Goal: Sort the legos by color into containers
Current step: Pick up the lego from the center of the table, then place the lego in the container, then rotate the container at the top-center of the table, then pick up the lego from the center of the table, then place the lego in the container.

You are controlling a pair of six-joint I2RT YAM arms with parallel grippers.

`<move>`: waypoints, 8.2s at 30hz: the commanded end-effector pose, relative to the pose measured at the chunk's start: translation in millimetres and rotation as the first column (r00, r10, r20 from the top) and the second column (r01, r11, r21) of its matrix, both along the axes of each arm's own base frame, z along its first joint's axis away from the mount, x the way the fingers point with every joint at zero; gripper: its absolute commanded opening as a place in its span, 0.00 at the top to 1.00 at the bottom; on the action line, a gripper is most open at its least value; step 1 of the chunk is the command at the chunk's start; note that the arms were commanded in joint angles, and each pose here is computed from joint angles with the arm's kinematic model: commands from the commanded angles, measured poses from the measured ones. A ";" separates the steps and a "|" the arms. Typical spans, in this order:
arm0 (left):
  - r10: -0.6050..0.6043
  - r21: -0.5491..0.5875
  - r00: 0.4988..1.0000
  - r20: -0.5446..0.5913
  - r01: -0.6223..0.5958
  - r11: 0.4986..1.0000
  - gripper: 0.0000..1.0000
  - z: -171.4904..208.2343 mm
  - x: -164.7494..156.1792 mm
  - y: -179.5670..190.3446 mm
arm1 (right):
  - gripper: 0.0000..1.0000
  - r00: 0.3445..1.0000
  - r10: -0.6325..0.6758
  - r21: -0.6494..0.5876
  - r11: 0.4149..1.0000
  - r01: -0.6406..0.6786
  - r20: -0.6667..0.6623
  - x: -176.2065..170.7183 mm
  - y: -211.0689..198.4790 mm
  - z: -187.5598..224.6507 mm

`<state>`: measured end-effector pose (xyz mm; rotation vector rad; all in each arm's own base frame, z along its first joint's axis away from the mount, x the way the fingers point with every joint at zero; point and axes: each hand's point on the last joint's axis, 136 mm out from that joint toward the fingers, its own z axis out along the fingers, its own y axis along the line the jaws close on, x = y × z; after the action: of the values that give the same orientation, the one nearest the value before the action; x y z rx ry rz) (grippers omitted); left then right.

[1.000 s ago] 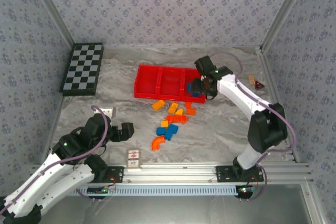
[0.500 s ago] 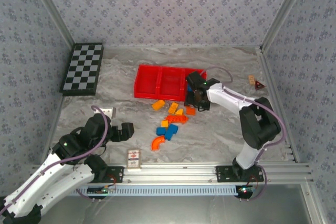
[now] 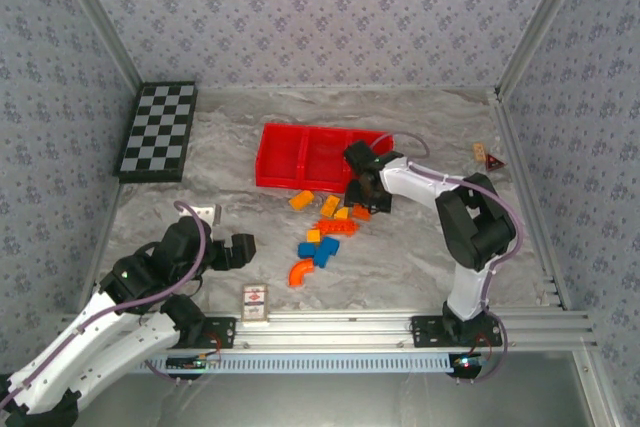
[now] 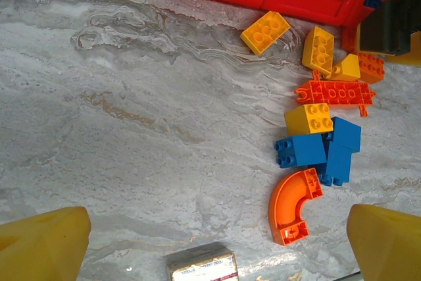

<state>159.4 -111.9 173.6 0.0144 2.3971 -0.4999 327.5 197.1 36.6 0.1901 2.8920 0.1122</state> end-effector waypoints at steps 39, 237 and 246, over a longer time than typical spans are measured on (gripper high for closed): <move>0.011 -0.004 1.000 0.010 -0.011 1.000 0.00 6.0 3.7 -1.9 | 0.59 0.999 0.044 -0.071 0.996 -0.045 -0.020 -14.3 -7.6 5.5; -0.046 0.042 0.999 -0.024 0.047 0.998 0.00 -2.6 1.5 -13.3 | 0.74 0.949 0.033 -0.021 0.999 -0.028 0.314 46.5 58.2 87.0; -0.051 0.042 0.998 -0.023 0.052 0.998 0.00 -2.0 -0.8 -13.3 | 0.74 0.889 0.291 -0.083 0.957 -0.280 0.355 97.1 105.4 115.7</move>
<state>158.8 -121.3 159.7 0.0651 2.4652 -0.4447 417.8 300.3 173.9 -0.0663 2.4776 0.2261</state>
